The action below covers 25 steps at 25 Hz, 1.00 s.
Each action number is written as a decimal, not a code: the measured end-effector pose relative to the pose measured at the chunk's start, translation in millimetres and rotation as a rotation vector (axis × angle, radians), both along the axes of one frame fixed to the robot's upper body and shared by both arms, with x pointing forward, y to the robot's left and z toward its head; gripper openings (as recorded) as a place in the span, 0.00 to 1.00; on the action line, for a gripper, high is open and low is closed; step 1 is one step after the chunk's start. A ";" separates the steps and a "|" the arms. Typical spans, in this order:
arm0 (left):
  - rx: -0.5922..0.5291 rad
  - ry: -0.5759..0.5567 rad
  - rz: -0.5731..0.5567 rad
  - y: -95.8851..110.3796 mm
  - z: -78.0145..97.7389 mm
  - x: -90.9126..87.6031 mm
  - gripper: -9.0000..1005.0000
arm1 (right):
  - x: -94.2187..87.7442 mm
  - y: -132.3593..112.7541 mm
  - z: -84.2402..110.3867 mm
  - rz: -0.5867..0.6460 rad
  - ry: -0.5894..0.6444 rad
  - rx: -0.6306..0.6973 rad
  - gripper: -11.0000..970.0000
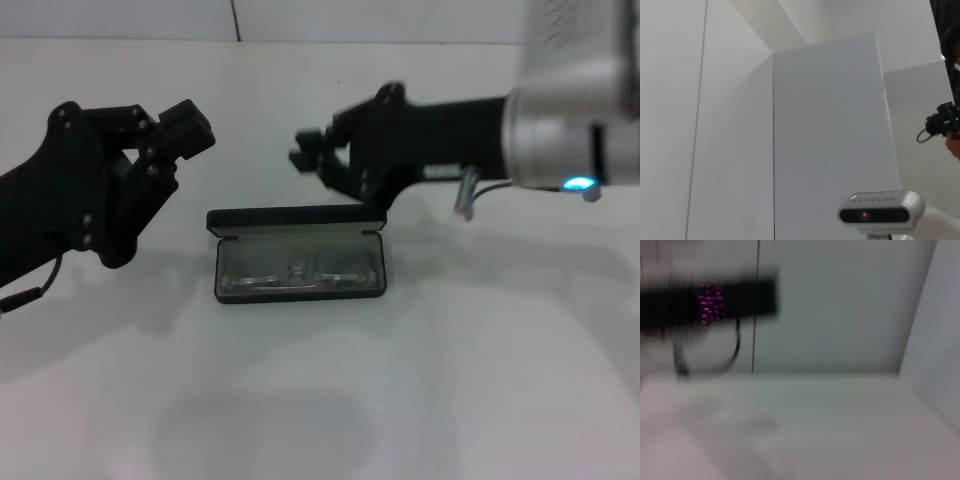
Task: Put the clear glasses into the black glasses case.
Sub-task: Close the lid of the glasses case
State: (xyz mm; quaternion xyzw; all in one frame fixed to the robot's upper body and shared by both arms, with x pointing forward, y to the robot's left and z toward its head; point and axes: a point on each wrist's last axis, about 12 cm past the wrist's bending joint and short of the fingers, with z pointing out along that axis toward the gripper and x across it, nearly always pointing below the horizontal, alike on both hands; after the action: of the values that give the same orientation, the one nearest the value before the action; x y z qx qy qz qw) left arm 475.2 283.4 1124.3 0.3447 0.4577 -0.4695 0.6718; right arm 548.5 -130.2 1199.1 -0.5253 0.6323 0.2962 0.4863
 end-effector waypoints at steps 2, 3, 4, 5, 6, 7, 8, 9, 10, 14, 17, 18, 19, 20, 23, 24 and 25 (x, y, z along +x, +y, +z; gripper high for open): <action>-0.001 0.002 0.000 0.0 -0.3 -0.1 0.06 | 2.7 -18.4 -0.8 0.004 0.038 0.128 0.13; -0.001 0.004 0.000 0.0 -0.7 -0.3 0.06 | 4.5 -28.1 -1.4 0.002 0.052 0.194 0.13; 0.000 0.006 0.000 0.0 -1.1 -0.5 0.06 | 6.2 -36.5 -7.3 -0.001 0.081 0.247 0.13; 0.000 0.007 0.000 -0.1 -1.3 -0.5 0.06 | 8.7 -45.6 -12.1 -0.010 0.109 0.311 0.13; 0.001 0.008 -0.002 -0.6 -1.7 -0.7 0.06 | 11.1 -55.2 -19.8 -0.029 0.147 0.370 0.13; 0.000 0.009 -0.002 -1.0 -1.9 -0.8 0.06 | 12.9 -61.7 -25.1 -0.041 0.177 0.421 0.13; -0.002 0.010 -0.003 -1.8 -2.2 -0.9 0.06 | 15.2 -70.7 -33.1 -0.065 0.213 0.478 0.13; -0.003 0.010 -0.003 -2.3 -2.4 -1.0 0.06 | 16.5 -76.3 -38.9 -0.081 0.238 0.512 0.13; -0.004 0.010 -0.004 -2.8 -2.6 -1.1 0.06 | 18.4 -82.1 -44.9 -0.102 0.265 0.549 0.13; -0.003 0.014 -0.006 -4.2 -3.6 -1.4 0.06 | 20.4 -96.8 -66.1 -0.152 0.345 0.646 0.13; 0.008 0.022 -0.012 -6.2 -5.1 -0.6 0.06 | 14.2 -99.5 -72.7 -0.139 0.321 0.648 0.13; 0.014 0.026 -0.018 -7.3 -5.6 0.0 0.06 | 12.9 -99.9 -73.5 -0.137 0.314 0.647 0.13; 0.020 0.029 -0.023 -8.3 -6.0 0.6 0.06 | 10.5 -100.8 -74.9 -0.133 0.300 0.645 0.13; 0.020 0.029 -0.023 -8.3 -6.0 0.6 0.06 | 8.9 -101.5 -75.7 -0.131 0.293 0.645 0.13; 0.039 0.041 -0.033 -11.8 -5.7 5.7 0.06 | 2.7 -109.3 -79.3 -0.135 0.285 0.638 0.13; 0.044 0.049 -0.031 -12.4 -5.5 8.2 0.06 | 0.4 -113.6 -80.5 -0.138 0.276 0.630 0.13; 0.050 0.065 -0.030 -12.9 -4.4 12.3 0.06 | -1.5 -116.3 -81.4 -0.137 0.266 0.621 0.13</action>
State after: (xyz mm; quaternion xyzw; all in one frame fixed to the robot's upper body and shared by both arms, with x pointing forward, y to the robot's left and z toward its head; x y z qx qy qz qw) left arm 487.6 270.6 1120.0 0.3529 0.4858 -0.4788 0.6405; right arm 546.9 -246.5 1117.7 -0.2654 0.6038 0.5071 0.5548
